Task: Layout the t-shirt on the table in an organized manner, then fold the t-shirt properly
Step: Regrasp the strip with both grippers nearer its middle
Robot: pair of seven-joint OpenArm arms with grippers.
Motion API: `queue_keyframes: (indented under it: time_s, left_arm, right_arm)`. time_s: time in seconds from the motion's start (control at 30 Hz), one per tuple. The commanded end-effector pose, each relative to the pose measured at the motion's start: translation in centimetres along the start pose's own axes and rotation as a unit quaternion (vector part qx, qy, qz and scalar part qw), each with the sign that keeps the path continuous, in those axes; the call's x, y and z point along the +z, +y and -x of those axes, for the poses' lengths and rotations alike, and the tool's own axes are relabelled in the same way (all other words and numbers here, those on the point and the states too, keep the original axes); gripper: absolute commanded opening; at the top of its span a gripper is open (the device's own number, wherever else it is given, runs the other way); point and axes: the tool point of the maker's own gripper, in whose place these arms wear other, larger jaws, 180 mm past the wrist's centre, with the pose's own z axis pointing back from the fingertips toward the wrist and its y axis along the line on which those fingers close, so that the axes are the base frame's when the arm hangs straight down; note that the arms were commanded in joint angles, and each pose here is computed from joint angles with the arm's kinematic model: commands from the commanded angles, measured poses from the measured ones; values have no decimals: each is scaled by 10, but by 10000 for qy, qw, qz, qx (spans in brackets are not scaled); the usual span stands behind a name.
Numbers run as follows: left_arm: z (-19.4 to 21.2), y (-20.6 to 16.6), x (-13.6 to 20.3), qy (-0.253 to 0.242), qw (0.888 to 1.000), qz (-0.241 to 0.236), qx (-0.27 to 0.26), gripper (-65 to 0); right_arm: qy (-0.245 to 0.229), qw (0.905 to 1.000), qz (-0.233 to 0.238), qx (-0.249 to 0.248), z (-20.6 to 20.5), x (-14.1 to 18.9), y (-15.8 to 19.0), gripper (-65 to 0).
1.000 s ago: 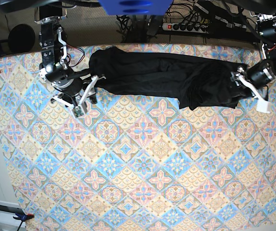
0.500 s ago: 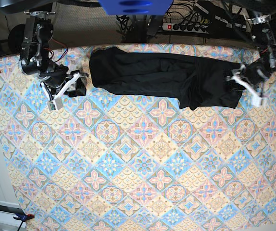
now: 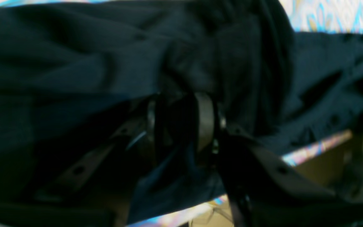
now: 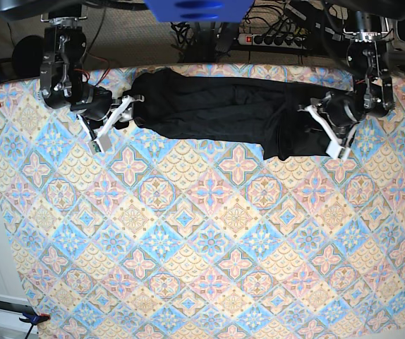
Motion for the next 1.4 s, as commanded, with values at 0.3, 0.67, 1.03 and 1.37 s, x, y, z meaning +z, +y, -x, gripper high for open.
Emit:
queue_keyframes:
  time_s: [0.3, 0.67, 1.03, 1.37]
  left_arm:
    - [-15, -7, 1, -348, 9990, 98, -246, -508]
    - [-20, -6, 2, -409, 9987, 76, -279, -508]
    - [-21, -5, 3, -425, 9987, 62, -269, -508]
    - [-22, -5, 4, -442, 9987, 69, -263, -508]
  right_arm:
    - [284, 9993, -97, -221, 18, -13, -6, -307]
    - [426, 9948, -892, -249, 25, -27, 37, -307]
    - [554, 9942, -855, -352, 34, -32, 32, -306]
    - [817, 9906, -1008, -438, 55, -47, 42, -306]
